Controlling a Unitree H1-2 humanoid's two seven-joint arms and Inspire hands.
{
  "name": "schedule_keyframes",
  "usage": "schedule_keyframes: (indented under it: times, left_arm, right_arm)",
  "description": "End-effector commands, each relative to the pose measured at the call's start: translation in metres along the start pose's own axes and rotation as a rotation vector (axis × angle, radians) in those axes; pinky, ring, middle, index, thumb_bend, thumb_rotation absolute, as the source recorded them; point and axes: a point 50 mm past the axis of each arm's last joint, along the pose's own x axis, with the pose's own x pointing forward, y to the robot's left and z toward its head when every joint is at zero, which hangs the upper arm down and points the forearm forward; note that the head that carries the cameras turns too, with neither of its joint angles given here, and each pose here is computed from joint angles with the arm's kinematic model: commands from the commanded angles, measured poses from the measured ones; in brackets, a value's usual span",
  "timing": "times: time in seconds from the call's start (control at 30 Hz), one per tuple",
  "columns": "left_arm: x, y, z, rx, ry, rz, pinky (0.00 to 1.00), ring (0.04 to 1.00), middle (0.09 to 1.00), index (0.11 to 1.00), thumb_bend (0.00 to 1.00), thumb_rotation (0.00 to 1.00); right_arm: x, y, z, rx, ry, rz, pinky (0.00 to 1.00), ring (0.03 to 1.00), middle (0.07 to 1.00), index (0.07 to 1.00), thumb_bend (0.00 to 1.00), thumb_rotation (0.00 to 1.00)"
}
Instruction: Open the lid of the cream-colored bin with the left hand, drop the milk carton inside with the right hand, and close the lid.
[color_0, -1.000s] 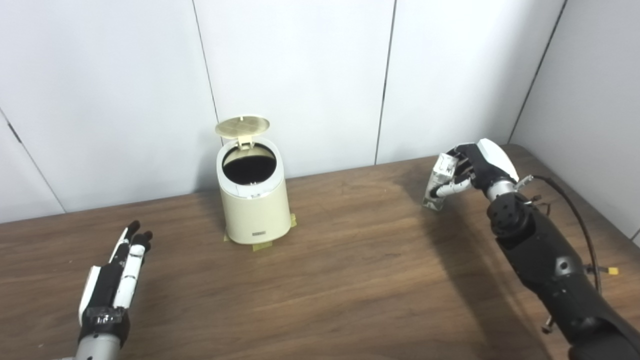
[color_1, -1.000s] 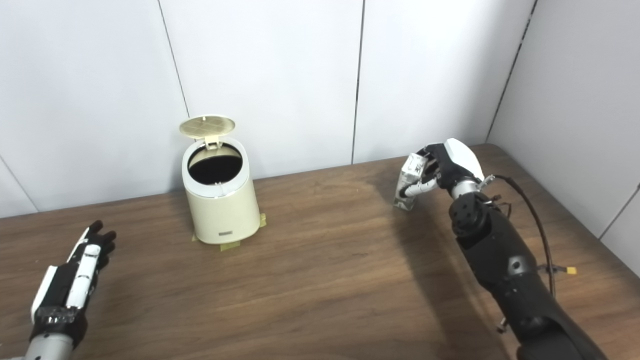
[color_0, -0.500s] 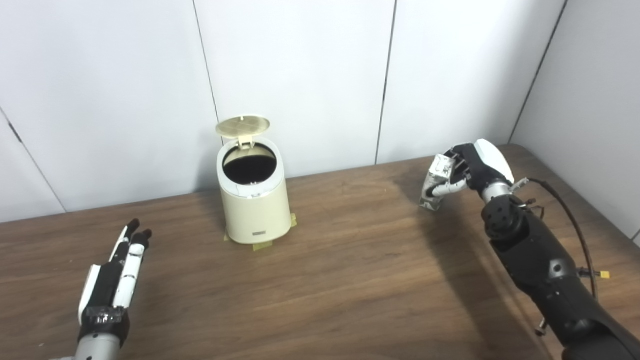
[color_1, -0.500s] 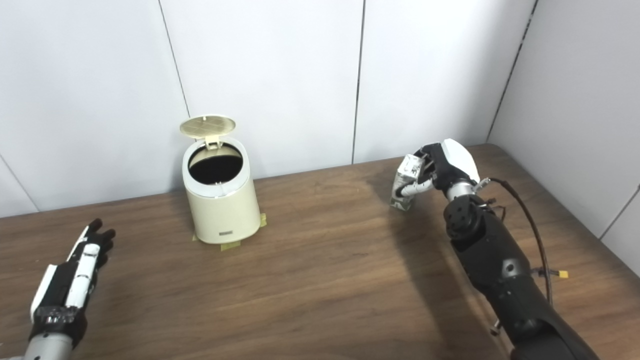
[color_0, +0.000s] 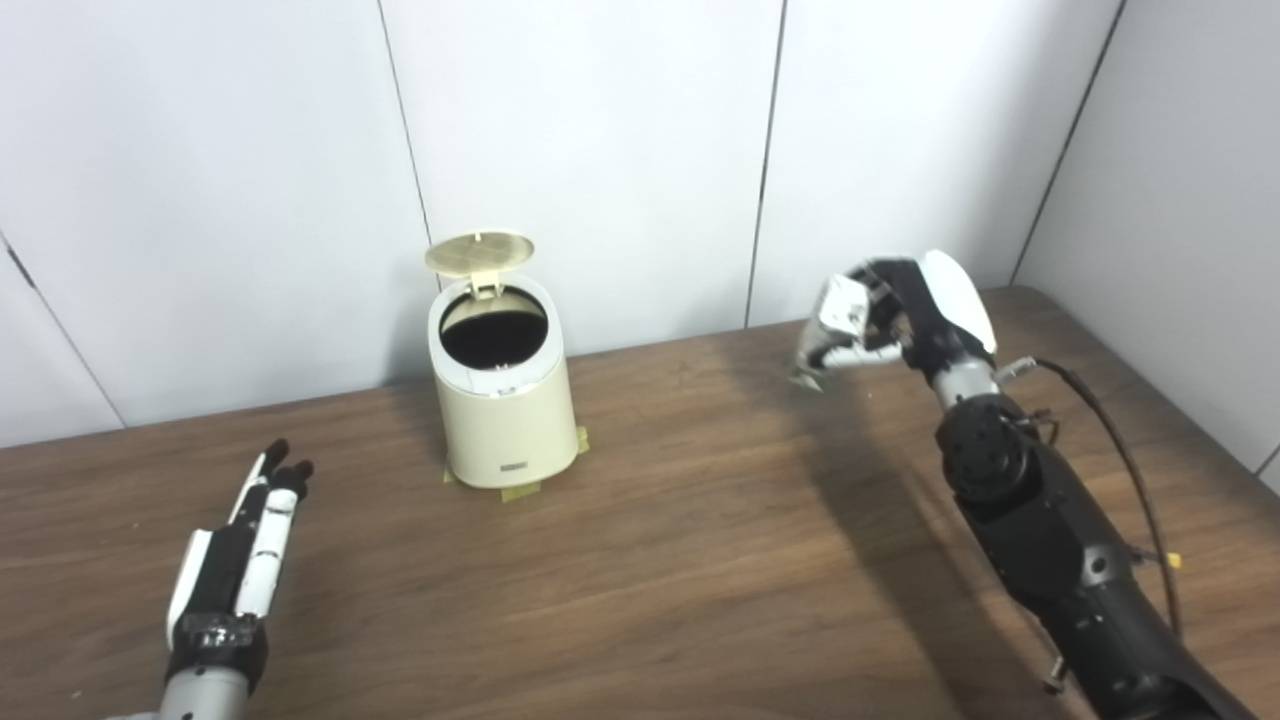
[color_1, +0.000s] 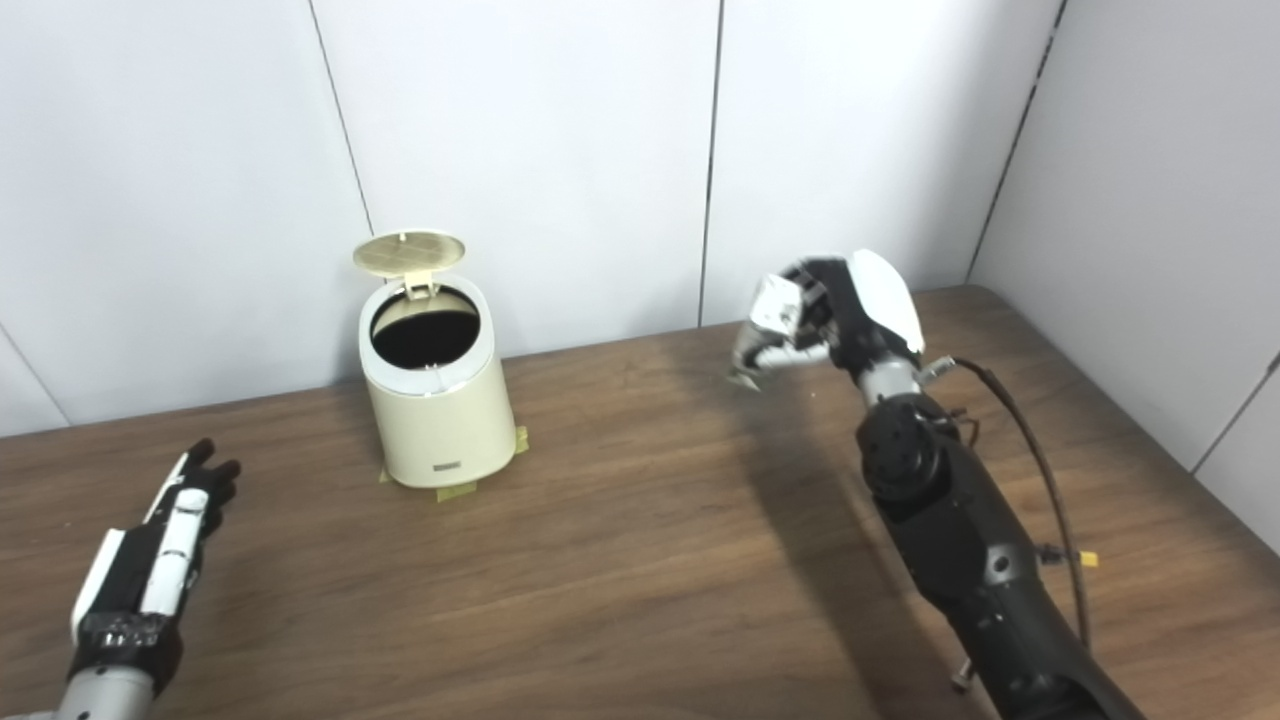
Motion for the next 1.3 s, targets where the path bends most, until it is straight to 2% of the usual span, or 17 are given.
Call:
schedule_keyframes:
  times: [0.0, 0.17, 0.3, 0.43, 0.67, 0.97, 1.03, 1.17, 1.27]
  left_arm:
    - [0.007, 0.0, 0.016, 0.004, -0.08, 0.003, 0.99, 0.953, 0.931, 0.998, 0.5, 0.92]
    - [0.006, -0.001, 0.016, -0.003, -0.077, 0.003, 1.0, 0.963, 0.939, 1.0, 0.5, 0.93]
    - [0.004, -0.004, 0.014, -0.005, -0.066, 0.007, 1.0, 0.955, 0.935, 1.0, 0.5, 0.92]
    - [0.003, -0.007, 0.013, 0.001, -0.063, 0.01, 0.95, 0.946, 0.938, 1.0, 0.5, 0.91]
    - [0.0, -0.011, 0.016, 0.008, -0.054, 0.02, 0.95, 0.954, 0.934, 0.986, 0.5, 0.94]
    - [-0.005, -0.014, 0.013, 0.017, -0.042, 0.033, 0.96, 0.96, 0.928, 0.977, 0.5, 0.95]
    - [-0.006, -0.014, 0.012, 0.014, -0.043, 0.032, 0.97, 0.966, 0.93, 0.979, 0.51, 0.96]
    - [-0.008, -0.014, 0.012, 0.004, -0.05, 0.031, 0.93, 0.948, 0.927, 0.986, 0.51, 0.94]
    - [-0.008, -0.014, 0.012, 0.003, -0.053, 0.031, 0.95, 0.953, 0.926, 0.987, 0.52, 0.93]
  right_arm:
    - [0.02, -0.021, 0.038, 0.035, -0.137, -0.083, 0.41, 0.432, 0.494, 0.492, 0.52, 0.0]
    - [0.01, -0.007, 0.086, 0.09, -0.211, -0.09, 0.4, 0.427, 0.495, 0.49, 0.52, 0.0]
    - [0.002, 0.009, 0.134, 0.175, -0.296, -0.065, 0.34, 0.405, 0.469, 0.513, 0.52, 0.0]
    - [-0.003, 0.021, 0.162, 0.213, -0.337, -0.04, 0.35, 0.413, 0.471, 0.509, 0.52, 0.0]
    - [-0.005, 0.046, 0.206, 0.299, -0.43, -0.016, 0.37, 0.425, 0.484, 0.5, 0.52, 0.0]
    - [0.003, 0.063, 0.238, 0.371, -0.466, -0.023, 0.36, 0.42, 0.484, 0.501, 0.52, 0.0]
    - [0.004, 0.068, 0.243, 0.401, -0.465, -0.014, 0.36, 0.424, 0.487, 0.496, 0.52, 0.0]
    - [0.007, 0.078, 0.252, 0.437, -0.456, 0.006, 0.37, 0.433, 0.493, 0.486, 0.52, 0.0]
    - [0.011, 0.086, 0.256, 0.465, -0.454, 0.031, 0.38, 0.437, 0.496, 0.482, 0.52, 0.0]
